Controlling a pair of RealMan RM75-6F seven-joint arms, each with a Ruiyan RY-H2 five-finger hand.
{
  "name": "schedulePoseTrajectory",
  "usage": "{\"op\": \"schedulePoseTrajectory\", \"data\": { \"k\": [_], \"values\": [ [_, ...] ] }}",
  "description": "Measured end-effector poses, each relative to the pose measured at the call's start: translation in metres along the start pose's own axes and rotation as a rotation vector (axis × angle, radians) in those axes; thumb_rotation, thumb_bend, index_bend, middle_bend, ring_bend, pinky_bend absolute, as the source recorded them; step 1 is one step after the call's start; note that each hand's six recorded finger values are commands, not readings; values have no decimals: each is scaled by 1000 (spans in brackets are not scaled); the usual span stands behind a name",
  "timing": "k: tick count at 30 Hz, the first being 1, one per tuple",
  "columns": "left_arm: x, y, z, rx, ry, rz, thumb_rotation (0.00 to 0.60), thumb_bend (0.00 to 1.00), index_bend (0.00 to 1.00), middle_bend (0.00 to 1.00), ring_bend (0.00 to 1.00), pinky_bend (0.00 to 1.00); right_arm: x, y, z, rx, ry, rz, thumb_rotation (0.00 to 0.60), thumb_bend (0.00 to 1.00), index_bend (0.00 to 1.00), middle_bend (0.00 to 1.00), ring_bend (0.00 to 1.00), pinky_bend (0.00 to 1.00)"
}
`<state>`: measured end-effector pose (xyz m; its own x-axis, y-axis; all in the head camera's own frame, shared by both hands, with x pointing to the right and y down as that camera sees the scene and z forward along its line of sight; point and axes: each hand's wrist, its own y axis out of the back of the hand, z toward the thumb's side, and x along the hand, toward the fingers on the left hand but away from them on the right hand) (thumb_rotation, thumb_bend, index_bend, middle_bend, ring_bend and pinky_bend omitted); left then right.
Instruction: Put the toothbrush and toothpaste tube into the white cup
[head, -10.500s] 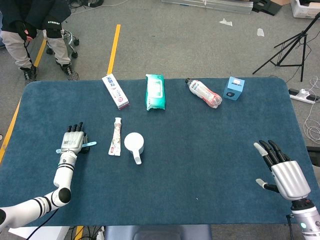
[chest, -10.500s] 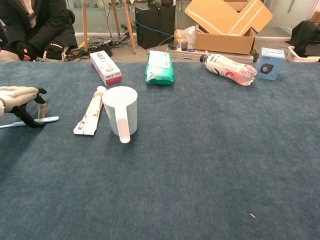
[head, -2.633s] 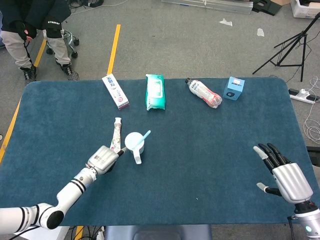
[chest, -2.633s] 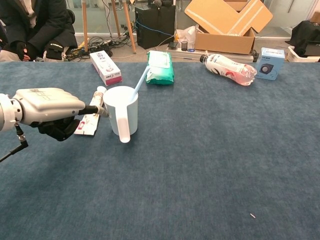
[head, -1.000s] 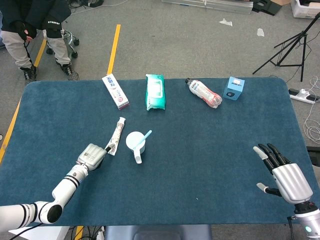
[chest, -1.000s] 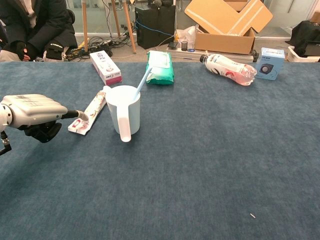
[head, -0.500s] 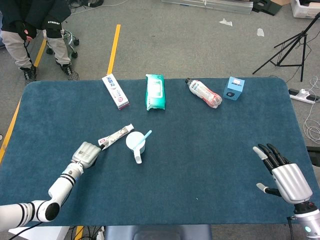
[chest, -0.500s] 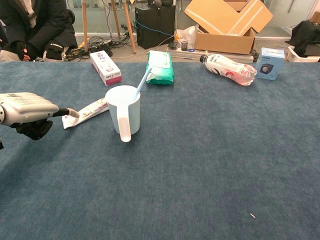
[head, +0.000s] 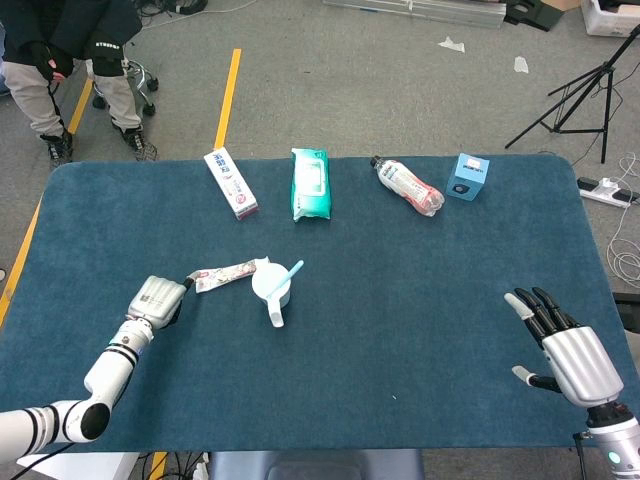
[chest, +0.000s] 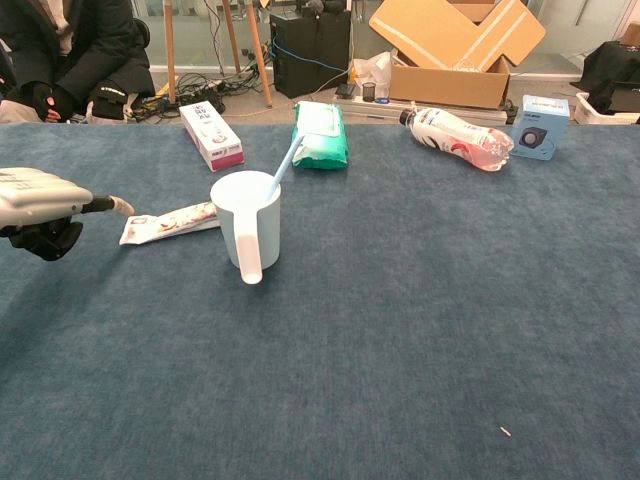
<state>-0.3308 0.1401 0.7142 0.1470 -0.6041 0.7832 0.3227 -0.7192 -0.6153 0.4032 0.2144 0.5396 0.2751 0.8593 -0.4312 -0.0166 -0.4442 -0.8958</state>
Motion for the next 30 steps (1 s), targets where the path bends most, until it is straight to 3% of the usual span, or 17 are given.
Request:
{"op": "schedulePoseTrajectory", "data": {
  "k": [2, 3, 6, 9, 12, 14, 20, 25, 30],
  "values": [
    [-5, 8, -3, -36, 5, 21, 600, 798, 65, 939, 715, 710, 0, 0, 0, 2, 0, 1, 600, 0, 43, 114, 57, 423],
    [-7, 12, -5, -53, 10, 32, 600, 734, 65, 906, 687, 699, 0, -1, 1, 4, 0, 1, 600, 0, 43, 114, 57, 423],
    [-12, 26, -12, -114, 35, 78, 600, 445, 65, 781, 578, 644, 0, -1, 1, 8, -3, -1, 600, 0, 43, 114, 57, 423],
    [-14, 36, -16, -210, 64, 108, 600, 237, 64, 468, 334, 477, -1, -1, 1, 10, -8, -5, 600, 0, 43, 114, 57, 423],
    [-14, 41, -20, -316, 96, 110, 600, 143, 64, 150, 84, 238, -1, -1, 1, 13, -12, -7, 600, 0, 43, 114, 57, 423],
    [-12, 43, -23, -390, 119, 103, 600, 82, 65, 26, 5, 117, -1, -2, 1, 14, -15, -7, 600, 0, 43, 114, 57, 423],
    [-1, 47, -21, -620, 160, 58, 600, 37, 134, 0, 0, 0, -2, -2, 0, 13, -18, -4, 600, 0, 43, 114, 57, 423],
    [13, 41, -15, -700, 169, 21, 600, 27, 155, 0, 0, 0, -1, 1, -1, 5, -19, -11, 600, 0, 43, 114, 57, 423],
    [24, 40, -6, -785, 163, 28, 600, 4, 185, 0, 0, 0, -1, 2, -2, 2, -17, -10, 600, 0, 43, 114, 57, 423]
  ]
}}
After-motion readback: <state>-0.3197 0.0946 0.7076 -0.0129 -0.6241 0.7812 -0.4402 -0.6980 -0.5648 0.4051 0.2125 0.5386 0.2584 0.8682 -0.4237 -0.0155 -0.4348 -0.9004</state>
